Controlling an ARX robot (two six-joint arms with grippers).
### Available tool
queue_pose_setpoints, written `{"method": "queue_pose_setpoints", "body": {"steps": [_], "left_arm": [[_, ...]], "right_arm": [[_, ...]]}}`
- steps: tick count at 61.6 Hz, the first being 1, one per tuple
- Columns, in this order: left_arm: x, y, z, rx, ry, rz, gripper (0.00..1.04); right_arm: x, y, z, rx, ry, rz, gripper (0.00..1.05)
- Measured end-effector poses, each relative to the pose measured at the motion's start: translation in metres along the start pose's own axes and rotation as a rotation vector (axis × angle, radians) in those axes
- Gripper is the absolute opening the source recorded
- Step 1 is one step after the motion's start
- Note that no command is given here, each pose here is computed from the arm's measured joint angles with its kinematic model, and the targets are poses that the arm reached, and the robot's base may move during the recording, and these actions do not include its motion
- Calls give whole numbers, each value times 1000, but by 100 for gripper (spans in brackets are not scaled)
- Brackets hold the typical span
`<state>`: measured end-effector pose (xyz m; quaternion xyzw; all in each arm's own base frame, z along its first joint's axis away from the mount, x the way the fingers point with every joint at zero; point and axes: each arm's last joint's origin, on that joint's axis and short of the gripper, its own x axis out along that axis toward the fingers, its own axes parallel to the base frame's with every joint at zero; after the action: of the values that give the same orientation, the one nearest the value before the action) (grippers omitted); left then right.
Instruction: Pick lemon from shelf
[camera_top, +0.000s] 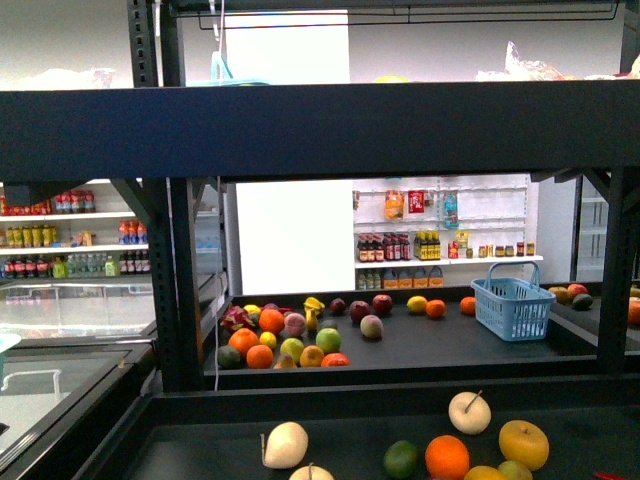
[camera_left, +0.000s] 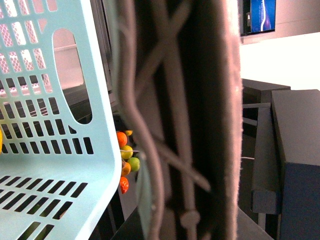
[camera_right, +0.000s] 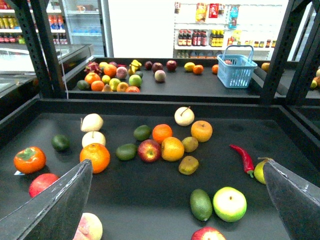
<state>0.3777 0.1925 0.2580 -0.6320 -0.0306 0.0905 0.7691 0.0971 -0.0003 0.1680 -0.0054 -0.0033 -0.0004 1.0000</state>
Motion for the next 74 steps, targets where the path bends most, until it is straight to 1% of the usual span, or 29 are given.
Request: {"method": "queue_pose_setpoints", "body": {"steps": [17, 18, 24, 27, 30, 38, 42, 43, 45, 49, 53, 61, 68, 71, 74], "left_arm": [[-2, 13, 3, -3, 17, 7, 11], [-2, 14, 3, -6, 19, 10, 13], [-4, 17, 6, 18, 16, 18, 31], [-6, 20, 9, 27, 11, 21, 45], [-7, 20, 11, 31, 4, 22, 55], [-9, 21, 16, 33, -4, 25, 77], [-10, 22, 18, 36, -2, 34, 91], [-10, 22, 18, 35, -1, 39, 96], [-11, 22, 19, 38, -1, 44, 99], [-13, 20, 20, 41, -2, 52, 96], [-17, 16, 20, 51, -4, 69, 97], [-33, 5, 18, 112, -45, 172, 97], [-56, -3, 9, 227, -69, 301, 97], [-72, -8, 0, 322, -82, 369, 97], [-88, -13, -10, 394, -85, 406, 97]], "right_arm": [[0, 0, 0, 0, 0, 0, 102], [0, 0, 0, 0, 0, 0, 102], [0, 0, 0, 0, 0, 0, 102], [0, 0, 0, 0, 0, 0, 102], [0, 0, 0, 0, 0, 0, 102], [0, 0, 0, 0, 0, 0, 102], [0, 0, 0, 0, 0, 0, 102], [0, 0, 0, 0, 0, 0, 102], [0, 0, 0, 0, 0, 0, 102], [0, 0, 0, 0, 0, 0, 102], [0, 0, 0, 0, 0, 0, 102], [0, 0, 0, 0, 0, 0, 102], [0, 0, 0, 0, 0, 0, 102], [0, 0, 0, 0, 0, 0, 102], [0, 0, 0, 0, 0, 0, 102]]}}
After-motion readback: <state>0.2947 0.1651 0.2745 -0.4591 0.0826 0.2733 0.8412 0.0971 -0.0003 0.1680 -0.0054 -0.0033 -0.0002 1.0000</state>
